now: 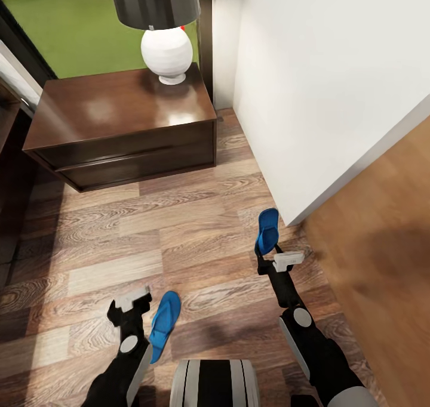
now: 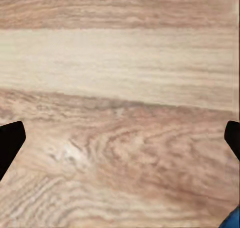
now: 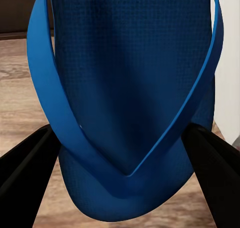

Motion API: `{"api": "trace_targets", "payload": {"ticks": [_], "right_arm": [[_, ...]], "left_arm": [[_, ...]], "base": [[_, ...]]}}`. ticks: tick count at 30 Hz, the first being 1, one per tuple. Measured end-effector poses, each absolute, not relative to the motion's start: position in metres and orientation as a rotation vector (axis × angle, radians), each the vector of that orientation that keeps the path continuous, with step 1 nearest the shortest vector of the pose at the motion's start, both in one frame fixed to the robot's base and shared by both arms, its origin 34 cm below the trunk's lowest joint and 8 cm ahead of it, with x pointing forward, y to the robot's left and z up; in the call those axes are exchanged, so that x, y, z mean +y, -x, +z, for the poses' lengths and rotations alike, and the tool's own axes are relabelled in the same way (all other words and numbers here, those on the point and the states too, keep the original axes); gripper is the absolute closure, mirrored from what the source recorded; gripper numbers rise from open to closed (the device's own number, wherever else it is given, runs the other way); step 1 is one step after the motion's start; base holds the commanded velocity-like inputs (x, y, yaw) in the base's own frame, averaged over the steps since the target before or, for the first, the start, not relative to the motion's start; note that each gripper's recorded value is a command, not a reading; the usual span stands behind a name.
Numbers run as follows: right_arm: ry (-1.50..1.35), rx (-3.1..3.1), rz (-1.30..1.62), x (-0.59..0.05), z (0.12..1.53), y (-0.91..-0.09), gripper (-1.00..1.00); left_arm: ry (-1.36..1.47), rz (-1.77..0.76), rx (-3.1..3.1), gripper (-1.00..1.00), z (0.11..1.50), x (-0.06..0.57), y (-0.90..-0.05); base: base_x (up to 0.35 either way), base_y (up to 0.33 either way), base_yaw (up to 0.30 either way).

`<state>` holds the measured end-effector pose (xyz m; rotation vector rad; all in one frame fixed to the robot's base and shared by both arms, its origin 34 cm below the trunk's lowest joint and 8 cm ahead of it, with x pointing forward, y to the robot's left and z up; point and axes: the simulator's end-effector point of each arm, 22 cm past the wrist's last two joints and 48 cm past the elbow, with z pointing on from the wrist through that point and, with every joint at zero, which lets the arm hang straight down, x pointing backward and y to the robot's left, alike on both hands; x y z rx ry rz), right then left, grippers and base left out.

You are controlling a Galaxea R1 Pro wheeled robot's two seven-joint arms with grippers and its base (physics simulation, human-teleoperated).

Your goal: In the bedroom, move the book from the bed onto either nightstand, and place the two sandals side by side next to the bed.

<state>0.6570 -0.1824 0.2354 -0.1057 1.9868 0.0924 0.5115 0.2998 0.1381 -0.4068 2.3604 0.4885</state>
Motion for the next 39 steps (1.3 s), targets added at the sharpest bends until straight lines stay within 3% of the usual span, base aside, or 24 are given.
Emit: {"api": "trace_targets", "payload": {"ticks": [4,9,16,22,30,34,39], "right_arm": [[0.106,1.986,0.092,-0.183,0.235,-0.657,1.00],[0.108,1.987,0.091,-0.183,0.235,-0.657,1.00],[0.105,1.987,0.092,-0.184,0.235,-0.657,1.00],[0.104,1.987,0.091,-0.185,0.235,-0.657,1.00],[0.101,1.988,0.090,-0.186,0.235,-0.657,1.00],[0.101,1.989,0.090,-0.186,0.235,-0.657,1.00],[0.100,1.989,0.089,-0.187,0.235,-0.657,1.00]], "left_arm": [[0.182,0.502,2.387,-1.00,0.131,0.287,-0.505],[0.180,0.505,2.397,-1.00,0.128,0.288,-0.501],[0.452,0.498,2.601,-1.00,0.093,0.294,-0.441],[0.847,0.157,2.973,-1.00,0.055,0.228,-0.361],[1.066,-0.012,2.921,-1.00,0.053,0.209,-0.365],[1.335,0.015,2.754,-1.00,0.055,0.240,-0.376],[1.452,-0.023,2.541,-1.00,0.077,0.272,-0.429]], "base": [[0.000,0.000,0.000],[0.000,0.000,0.000],[0.000,0.000,0.000],[0.000,0.000,0.000],[0.000,0.000,0.000],[0.000,0.000,0.000],[0.000,0.000,0.000]]}}
